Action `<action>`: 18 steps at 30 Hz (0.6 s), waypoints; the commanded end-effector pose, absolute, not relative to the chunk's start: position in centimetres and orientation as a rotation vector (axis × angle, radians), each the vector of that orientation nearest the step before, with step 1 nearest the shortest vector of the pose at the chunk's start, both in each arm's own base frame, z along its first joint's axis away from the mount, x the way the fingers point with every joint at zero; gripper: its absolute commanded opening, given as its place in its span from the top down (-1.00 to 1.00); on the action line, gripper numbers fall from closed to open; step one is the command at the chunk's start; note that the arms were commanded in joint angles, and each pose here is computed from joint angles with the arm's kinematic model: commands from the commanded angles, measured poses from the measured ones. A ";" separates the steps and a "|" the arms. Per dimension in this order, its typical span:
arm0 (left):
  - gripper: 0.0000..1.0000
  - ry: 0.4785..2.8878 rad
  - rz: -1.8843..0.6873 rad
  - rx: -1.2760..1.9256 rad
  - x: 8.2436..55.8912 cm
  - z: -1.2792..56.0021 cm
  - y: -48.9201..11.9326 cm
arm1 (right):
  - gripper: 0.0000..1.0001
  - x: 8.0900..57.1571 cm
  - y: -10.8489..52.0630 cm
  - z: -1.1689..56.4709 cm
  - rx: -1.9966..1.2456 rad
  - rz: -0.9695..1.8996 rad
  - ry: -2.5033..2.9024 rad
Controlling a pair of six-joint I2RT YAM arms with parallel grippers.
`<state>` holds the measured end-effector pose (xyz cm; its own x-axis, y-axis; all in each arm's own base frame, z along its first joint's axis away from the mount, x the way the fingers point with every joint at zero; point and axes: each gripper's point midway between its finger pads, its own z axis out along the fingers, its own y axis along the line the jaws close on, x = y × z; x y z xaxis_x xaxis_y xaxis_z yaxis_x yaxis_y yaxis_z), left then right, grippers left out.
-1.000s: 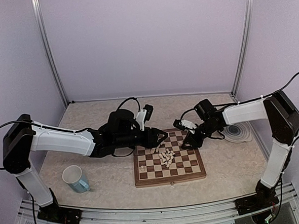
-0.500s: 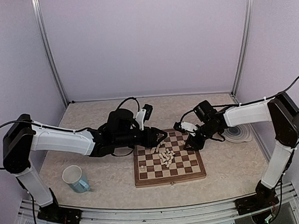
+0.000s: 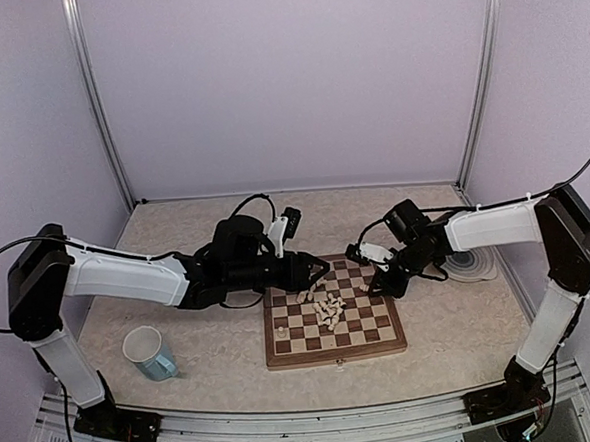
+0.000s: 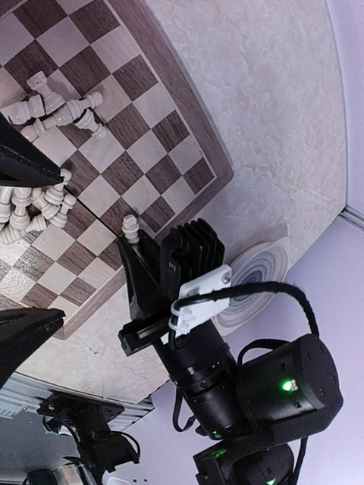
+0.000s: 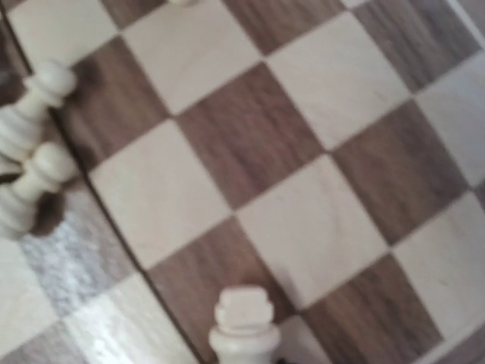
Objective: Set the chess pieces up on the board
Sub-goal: Pick up the king from the chessboard.
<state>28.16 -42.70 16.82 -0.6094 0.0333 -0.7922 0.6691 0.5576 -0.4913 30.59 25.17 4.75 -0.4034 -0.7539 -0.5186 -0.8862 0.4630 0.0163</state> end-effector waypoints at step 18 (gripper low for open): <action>0.10 2.135 -1.362 0.524 28.2 14.3 -46.2 | 1.00 26.7 31.8 13.2 -1.478 0.867 1.830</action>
